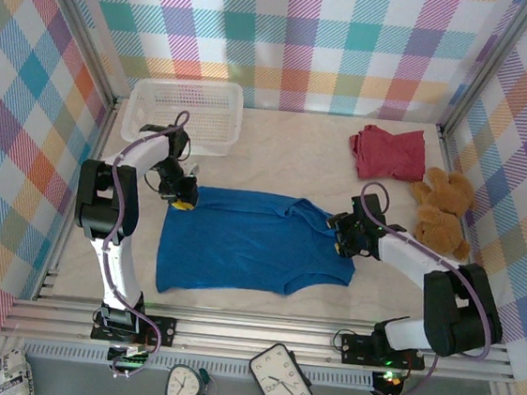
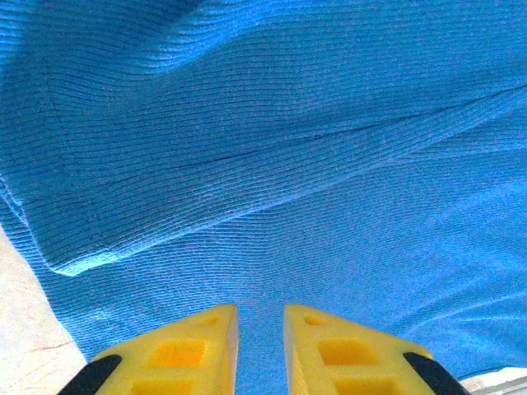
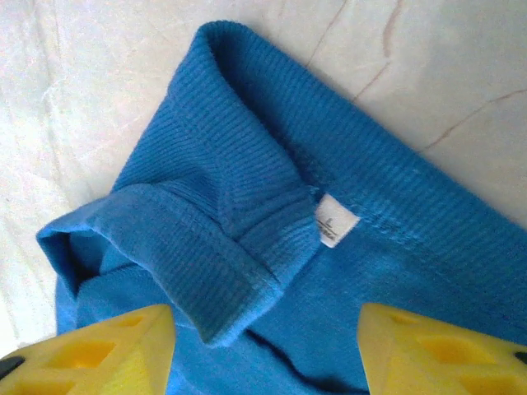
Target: Fold and stack the tank tops
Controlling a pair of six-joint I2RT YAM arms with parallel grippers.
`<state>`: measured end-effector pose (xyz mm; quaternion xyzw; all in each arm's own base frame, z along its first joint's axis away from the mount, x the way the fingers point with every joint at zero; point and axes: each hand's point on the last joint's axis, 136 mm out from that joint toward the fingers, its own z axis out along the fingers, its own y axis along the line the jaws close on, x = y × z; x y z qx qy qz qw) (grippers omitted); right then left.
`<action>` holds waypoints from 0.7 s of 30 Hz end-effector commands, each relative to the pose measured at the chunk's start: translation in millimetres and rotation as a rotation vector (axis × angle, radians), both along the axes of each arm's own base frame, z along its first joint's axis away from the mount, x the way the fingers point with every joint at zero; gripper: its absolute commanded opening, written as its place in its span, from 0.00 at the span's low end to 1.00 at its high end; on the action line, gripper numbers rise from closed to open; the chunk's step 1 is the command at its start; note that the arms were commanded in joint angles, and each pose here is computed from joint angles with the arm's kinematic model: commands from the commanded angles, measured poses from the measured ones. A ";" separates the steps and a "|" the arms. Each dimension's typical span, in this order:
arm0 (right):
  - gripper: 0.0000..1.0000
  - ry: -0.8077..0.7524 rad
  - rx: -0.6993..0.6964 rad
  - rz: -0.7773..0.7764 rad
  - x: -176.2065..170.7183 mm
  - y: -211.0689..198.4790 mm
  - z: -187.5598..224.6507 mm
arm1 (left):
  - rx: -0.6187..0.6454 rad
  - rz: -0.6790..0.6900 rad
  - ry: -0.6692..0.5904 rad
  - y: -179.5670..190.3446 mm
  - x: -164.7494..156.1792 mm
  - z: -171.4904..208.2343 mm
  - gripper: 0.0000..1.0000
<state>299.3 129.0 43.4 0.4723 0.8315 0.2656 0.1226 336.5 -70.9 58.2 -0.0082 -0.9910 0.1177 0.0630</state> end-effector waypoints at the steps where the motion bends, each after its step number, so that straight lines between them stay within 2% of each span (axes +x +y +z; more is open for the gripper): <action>1: 0.58 -0.043 0.088 -0.072 17.4 5.7 4.1 | 0.005 -0.002 0.002 1.5 -1.3 -0.4 0.22; 4: 0.54 -0.039 0.078 -0.074 20.1 5.1 1.6 | 0.010 -0.004 0.003 2.4 -1.3 -1.1 0.22; 7: 0.46 -0.037 0.074 -0.086 22.4 1.2 -2.4 | 0.011 -0.004 0.013 2.4 -2.8 -2.8 0.22; 13: 0.14 -0.050 0.039 -0.045 22.3 -3.7 -2.3 | 0.013 -0.007 0.016 2.6 -3.0 -3.1 0.21; 16: 0.08 -0.139 -0.023 0.072 37.3 -3.2 14.5 | 0.018 -0.007 0.018 3.9 -3.0 -3.9 0.20; 21: 0.07 -0.327 -0.219 0.408 60.7 2.5 44.8 | 0.070 -0.010 0.034 13.8 -5.6 -10.0 0.19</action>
